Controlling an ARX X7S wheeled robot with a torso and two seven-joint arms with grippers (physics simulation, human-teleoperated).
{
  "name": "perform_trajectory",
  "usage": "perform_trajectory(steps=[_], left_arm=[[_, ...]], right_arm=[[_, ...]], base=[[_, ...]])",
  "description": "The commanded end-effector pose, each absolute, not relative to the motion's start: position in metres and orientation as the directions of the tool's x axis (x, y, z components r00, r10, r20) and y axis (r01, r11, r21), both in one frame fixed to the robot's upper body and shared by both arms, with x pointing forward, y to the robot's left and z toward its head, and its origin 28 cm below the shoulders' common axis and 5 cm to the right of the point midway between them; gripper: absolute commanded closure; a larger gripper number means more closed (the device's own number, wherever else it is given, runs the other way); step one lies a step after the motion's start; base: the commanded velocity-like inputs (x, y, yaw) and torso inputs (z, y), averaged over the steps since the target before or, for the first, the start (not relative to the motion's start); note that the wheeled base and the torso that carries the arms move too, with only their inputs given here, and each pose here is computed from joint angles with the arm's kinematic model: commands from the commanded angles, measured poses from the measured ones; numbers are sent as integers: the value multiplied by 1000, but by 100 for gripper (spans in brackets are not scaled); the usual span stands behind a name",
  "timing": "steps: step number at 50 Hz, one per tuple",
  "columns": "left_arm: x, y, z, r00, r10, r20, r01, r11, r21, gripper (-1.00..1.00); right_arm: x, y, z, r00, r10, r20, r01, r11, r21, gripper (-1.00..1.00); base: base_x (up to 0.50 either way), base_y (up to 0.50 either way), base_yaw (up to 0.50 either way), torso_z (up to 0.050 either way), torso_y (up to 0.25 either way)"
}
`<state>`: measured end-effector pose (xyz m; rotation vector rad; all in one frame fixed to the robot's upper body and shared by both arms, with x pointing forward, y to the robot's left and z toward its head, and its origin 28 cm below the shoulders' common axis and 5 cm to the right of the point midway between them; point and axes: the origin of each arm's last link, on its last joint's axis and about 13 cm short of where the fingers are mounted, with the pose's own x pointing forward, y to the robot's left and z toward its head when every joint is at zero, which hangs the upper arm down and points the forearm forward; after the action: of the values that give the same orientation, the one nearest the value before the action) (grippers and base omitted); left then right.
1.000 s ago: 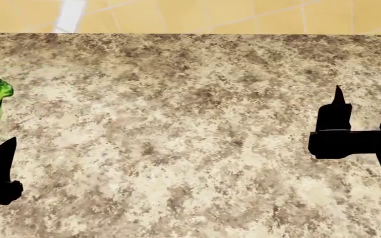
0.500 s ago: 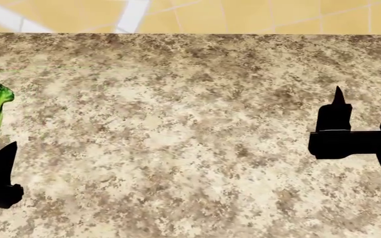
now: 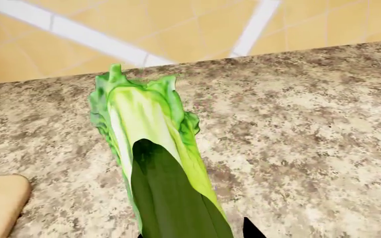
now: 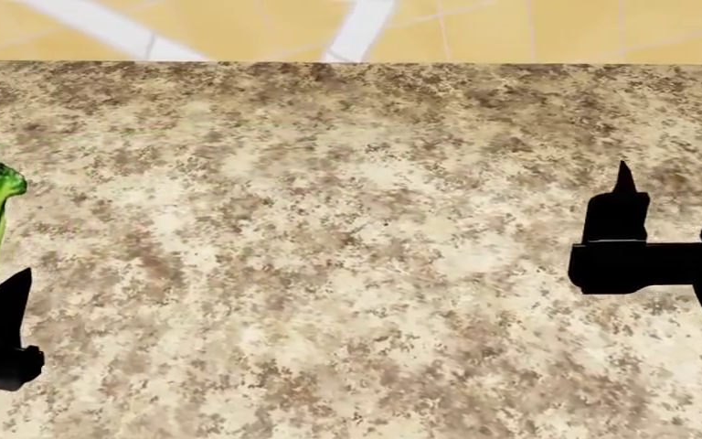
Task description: Place the celery and the celery on separate cutting boards.
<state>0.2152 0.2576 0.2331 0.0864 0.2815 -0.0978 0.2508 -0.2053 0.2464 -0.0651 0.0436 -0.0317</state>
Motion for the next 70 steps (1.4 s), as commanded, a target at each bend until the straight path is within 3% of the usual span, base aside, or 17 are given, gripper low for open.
perform_trajectory(steps=[1,33,34,35,57,70], left_arm=[[218,257,236,962,-120,-245,126,992,9,100],[219,260,236,963,-109,-247,116,993,14,100],[220,259,236,963,-109,-248,116,993,14,100],[220,259,237,963,-109,-247,116,993,12,100],[222,255,233,956,-129,-263,138,990,15,100],[247,238,244,927,-240,-290,249,968,-4,100]], right_arm=[[251,-206,248,999,-24,-26,23,999,-38,-100],[251,-206,248,999,-31,-25,30,999,-39,-100],[241,-209,234,998,-20,66,23,999,-36,-100],[233,-210,207,999,-21,-24,20,999,-39,-100],[228,-211,201,1000,-15,-25,14,999,-36,-100],[228,-210,208,1000,-10,-5,10,1000,-29,-100]], base=[[0,500,0,0,0],[0,500,0,0,0],[0,500,0,0,0],[0,500,0,0,0],[0,500,0,0,0],[0,37,0,0,0]])
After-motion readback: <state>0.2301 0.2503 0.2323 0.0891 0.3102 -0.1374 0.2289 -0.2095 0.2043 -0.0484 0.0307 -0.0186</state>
